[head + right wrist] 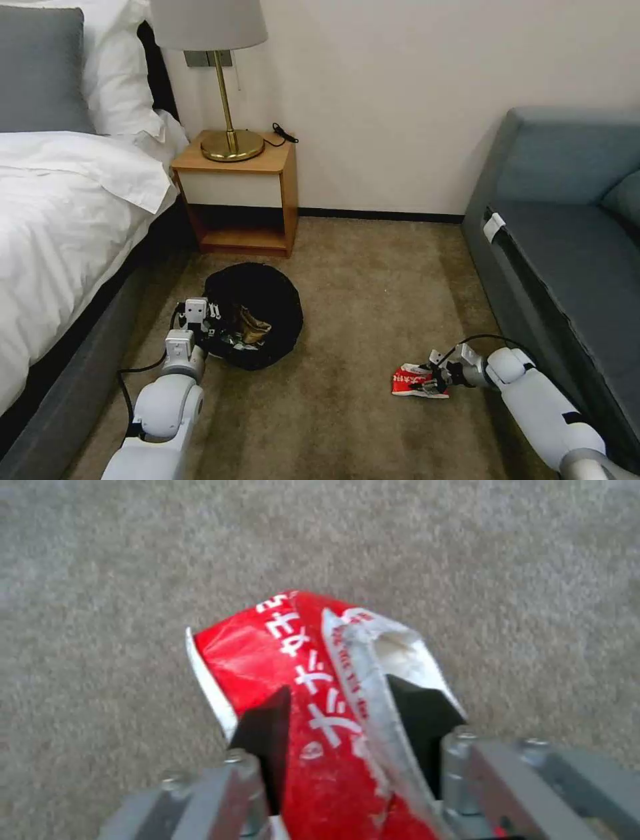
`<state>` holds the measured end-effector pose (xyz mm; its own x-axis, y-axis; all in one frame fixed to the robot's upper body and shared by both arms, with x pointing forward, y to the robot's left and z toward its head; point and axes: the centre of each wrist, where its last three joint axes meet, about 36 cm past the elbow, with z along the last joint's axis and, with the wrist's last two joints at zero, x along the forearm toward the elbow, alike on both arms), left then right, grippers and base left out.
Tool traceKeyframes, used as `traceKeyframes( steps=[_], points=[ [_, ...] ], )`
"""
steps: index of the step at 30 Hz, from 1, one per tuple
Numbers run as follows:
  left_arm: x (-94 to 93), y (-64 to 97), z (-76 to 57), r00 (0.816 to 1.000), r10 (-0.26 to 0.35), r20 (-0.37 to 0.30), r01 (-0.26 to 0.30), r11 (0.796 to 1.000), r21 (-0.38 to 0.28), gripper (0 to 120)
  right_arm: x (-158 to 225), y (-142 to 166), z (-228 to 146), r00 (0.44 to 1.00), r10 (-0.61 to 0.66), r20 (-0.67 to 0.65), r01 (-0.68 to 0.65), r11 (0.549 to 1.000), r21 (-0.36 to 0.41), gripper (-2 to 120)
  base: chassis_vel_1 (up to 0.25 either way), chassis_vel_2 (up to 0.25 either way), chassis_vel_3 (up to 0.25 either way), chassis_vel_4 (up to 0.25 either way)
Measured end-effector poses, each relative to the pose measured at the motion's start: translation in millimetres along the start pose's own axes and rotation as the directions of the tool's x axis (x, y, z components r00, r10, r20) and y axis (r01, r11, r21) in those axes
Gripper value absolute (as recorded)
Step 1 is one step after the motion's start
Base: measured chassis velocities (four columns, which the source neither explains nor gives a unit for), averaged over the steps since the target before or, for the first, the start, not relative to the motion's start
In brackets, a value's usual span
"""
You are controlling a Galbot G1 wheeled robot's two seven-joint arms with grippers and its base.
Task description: Pick up the trash bin, then pick up the garbage on the floor and place it into the trash bin.
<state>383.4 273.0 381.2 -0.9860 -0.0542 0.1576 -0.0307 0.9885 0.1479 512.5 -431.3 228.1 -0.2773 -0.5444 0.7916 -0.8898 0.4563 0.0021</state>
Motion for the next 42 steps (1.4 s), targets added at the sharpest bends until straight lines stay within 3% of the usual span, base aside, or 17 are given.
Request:
traceKeyframes(
  steps=[4, 6, 9, 21, 25, 26, 30, 31, 37, 42],
  points=[
    [0.2, -0.7, 0.4, 1.0, 0.001, 0.0, -0.001, 1.0, 0.0, 4, 1.1, -1.7, -2.4, 1.0, 0.003, 0.016, -0.003, 1.0, -0.004, 17, 0.0, 0.0, 0.0, 0.0],
    [0.2, -0.7, 0.4, 1.0, 0.001, -0.001, -0.001, 1.0, 0.0, 4, 1.2, -1.9, -2.6, 1.0, 0.004, 0.018, -0.004, 1.0, -0.005, 16, 0.0, 0.0, 0.0, 0.0],
    [0.2, -0.8, 1.1, 1.0, 0.002, -0.001, -0.002, 1.0, -0.001, 4, 3.0, -4.7, -6.0, 0.999, 0.01, 0.038, -0.01, 1.0, -0.004, 0, 0.0, 0.0, 0.0, 0.0],
    [-0.9, 0.5, 2.3, 1.0, 0.012, -0.001, -0.012, 1.0, -0.009, 4, 2.8, -21.4, -52.7, 0.953, 0.029, 0.302, -0.021, 0.999, -0.031, 0, 0.0, 0.0, 0.0, 0.0],
    [-1.9, -0.4, 4.3, 1.0, 0.022, -0.003, -0.022, 1.0, -0.011, 4, -0.6, -16.2, -101.1, 0.86, 0.047, 0.508, -0.005, 0.996, -0.084, 0, 0.0, 0.0, 0.0, 0.0],
    [-1.9, -0.4, 4.3, 1.0, 0.022, -0.003, -0.022, 1.0, -0.011, 4, -0.6, -16.2, -101.1, 0.86, 0.047, 0.508, -0.005, 0.996, -0.084, 0, 0.0, 0.0, 0.0, 0.0],
    [-1.4, -8.0, 5.4, 0.999, 0.04, -0.004, -0.04, 0.999, -0.004, 4, -25.9, 19.5, -167.7, 0.681, 0.06, 0.73, 0.114, 0.976, -0.186, 0, 0.0, 0.0, 0.0, 0.0],
    [-1.4, -8.0, 5.4, 0.999, 0.04, -0.004, -0.04, 0.999, -0.004, 4, -25.9, 19.5, -167.7, 0.681, 0.06, 0.73, 0.114, 0.976, -0.186, 0, 0.0, 0.0, 0.0, 0.0],
    [-2.3, -18.7, 4.2, 0.998, 0.063, 0.0, -0.063, 0.998, 0.014, 4, -66.0, 70.7, -231.0, 0.549, 0.152, 0.822, 0.165, 0.944, -0.285, 0, 0.0, 0.0, 0.0, 0.0],
    [-3.5, -25.8, 1.5, 0.997, 0.075, 0.008, -0.075, 0.997, 0.022, 4, -89.4, 88.8, -252.9, 0.509, 0.183, 0.841, 0.176, 0.935, -0.309, 0, 0.0, 0.0, 0.0, 0.0]
  ],
)
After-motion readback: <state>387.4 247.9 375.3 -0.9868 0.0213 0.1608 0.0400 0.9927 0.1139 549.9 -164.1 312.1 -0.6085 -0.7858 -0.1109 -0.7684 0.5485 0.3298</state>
